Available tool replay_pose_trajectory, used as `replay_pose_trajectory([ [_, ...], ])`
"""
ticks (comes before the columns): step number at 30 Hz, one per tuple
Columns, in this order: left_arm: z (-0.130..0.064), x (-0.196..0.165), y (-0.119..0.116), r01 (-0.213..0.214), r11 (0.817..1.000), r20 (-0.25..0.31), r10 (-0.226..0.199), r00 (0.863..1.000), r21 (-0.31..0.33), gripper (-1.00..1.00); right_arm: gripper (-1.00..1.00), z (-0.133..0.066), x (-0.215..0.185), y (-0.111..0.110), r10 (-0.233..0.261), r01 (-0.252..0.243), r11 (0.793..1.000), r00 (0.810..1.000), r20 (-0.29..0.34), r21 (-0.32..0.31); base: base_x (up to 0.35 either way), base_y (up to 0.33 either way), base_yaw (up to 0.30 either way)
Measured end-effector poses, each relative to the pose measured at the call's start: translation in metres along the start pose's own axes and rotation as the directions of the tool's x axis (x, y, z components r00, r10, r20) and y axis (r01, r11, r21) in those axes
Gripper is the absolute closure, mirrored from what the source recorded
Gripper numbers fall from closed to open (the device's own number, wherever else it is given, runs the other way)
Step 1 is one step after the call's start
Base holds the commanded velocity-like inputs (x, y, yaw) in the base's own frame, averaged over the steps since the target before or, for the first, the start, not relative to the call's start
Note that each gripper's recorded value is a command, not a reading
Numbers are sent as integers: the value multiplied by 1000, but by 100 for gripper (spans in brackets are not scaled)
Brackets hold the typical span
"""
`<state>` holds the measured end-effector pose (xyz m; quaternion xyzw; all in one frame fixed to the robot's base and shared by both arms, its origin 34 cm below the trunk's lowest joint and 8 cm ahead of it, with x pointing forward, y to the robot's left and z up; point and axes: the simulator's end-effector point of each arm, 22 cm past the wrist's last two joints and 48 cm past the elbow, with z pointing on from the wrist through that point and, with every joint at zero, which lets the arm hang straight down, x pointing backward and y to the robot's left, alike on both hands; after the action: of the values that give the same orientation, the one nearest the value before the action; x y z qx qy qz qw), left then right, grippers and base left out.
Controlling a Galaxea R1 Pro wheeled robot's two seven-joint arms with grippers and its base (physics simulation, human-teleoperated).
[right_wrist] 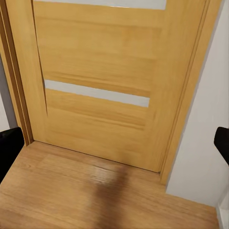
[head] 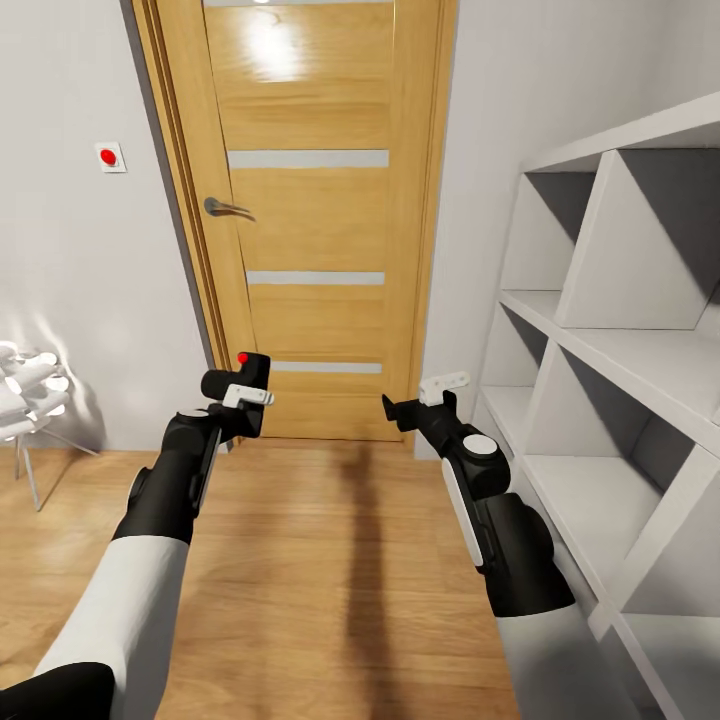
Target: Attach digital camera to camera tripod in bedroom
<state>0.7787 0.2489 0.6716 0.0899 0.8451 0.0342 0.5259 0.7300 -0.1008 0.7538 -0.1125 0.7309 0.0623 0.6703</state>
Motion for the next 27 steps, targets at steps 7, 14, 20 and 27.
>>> replay_pose_trajectory([
  [7,1,1,-3,1,1000,-3,-1,1000,5,100,-100,0,0,0,0,0,1000,1000,0,0,0,0,0],
  [14,-1,1,-4,2,1000,-6,-2,1000,8,100,-100,-3,-5,0,-2,2,1000,1000,8,1,0,0,0],
  [20,-11,-10,-3,1,1000,11,-1,1000,6,100,-100,-10,-21,1,-8,8,1000,999,32,3,0,0,0],
  [27,-25,-26,-1,0,1000,40,0,999,1,100,-100,-20,-39,2,-15,15,1000,998,59,4,0,0,0],
])
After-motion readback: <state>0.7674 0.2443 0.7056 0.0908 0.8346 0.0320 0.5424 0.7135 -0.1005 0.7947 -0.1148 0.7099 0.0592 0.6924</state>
